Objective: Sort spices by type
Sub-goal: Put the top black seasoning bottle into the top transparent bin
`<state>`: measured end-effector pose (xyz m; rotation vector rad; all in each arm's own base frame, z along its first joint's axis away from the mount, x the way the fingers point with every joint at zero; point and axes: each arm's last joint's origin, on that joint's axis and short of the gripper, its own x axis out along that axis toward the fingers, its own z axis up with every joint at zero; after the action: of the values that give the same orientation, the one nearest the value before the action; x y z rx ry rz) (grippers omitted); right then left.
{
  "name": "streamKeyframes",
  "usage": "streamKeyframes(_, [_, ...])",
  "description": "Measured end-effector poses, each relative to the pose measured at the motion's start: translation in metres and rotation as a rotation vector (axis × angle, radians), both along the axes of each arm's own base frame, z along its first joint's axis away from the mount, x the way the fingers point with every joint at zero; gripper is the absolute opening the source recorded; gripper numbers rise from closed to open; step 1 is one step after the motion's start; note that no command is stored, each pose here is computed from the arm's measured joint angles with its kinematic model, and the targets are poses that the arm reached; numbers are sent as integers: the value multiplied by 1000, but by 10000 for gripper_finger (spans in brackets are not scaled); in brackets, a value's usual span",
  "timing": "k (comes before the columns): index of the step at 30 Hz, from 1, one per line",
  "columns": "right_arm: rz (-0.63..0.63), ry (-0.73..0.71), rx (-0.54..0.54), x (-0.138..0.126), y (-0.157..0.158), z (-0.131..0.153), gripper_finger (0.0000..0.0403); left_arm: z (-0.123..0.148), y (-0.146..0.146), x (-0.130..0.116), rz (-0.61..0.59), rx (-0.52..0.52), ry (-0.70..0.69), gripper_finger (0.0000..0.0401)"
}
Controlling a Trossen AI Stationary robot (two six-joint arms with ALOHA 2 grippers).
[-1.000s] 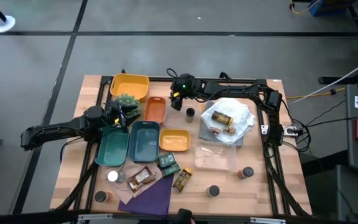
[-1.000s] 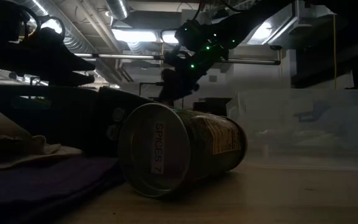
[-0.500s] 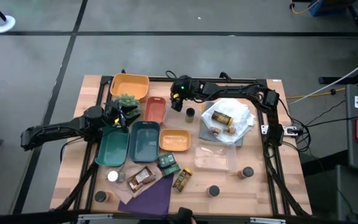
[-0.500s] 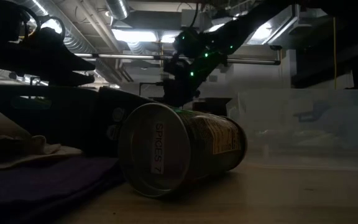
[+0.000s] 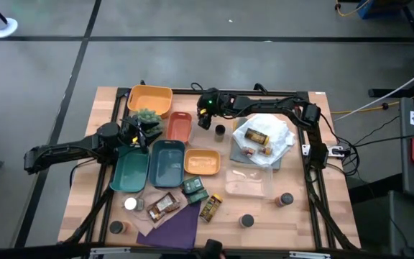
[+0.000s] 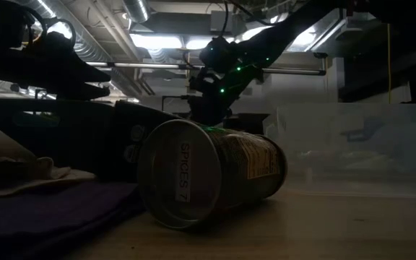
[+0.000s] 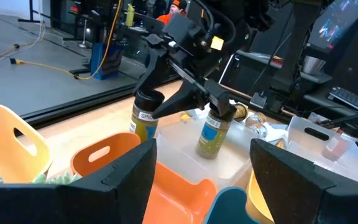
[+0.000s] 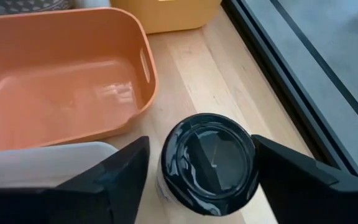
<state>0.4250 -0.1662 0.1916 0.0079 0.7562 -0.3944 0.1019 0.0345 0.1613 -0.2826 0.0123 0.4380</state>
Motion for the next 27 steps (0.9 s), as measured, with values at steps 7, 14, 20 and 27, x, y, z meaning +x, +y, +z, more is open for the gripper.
streamKeyframes(7, [0, -4, -1, 0, 0, 0, 208, 0, 0, 0, 0, -1, -1, 251])
streamKeyframes(14, [4, -8, -10, -3, 1, 17, 208, 0, 0, 0, 0, -4, -2, 251])
streamKeyframes(20, [3, 0, -13, -7, 3, 57, 215, 0, 0, 0, 1, -4, 1, 251])
streamKeyframes(27, [27, -5, 13, -13, 8, 108, 212, 0, 0, 0, 0, -4, 2, 251])
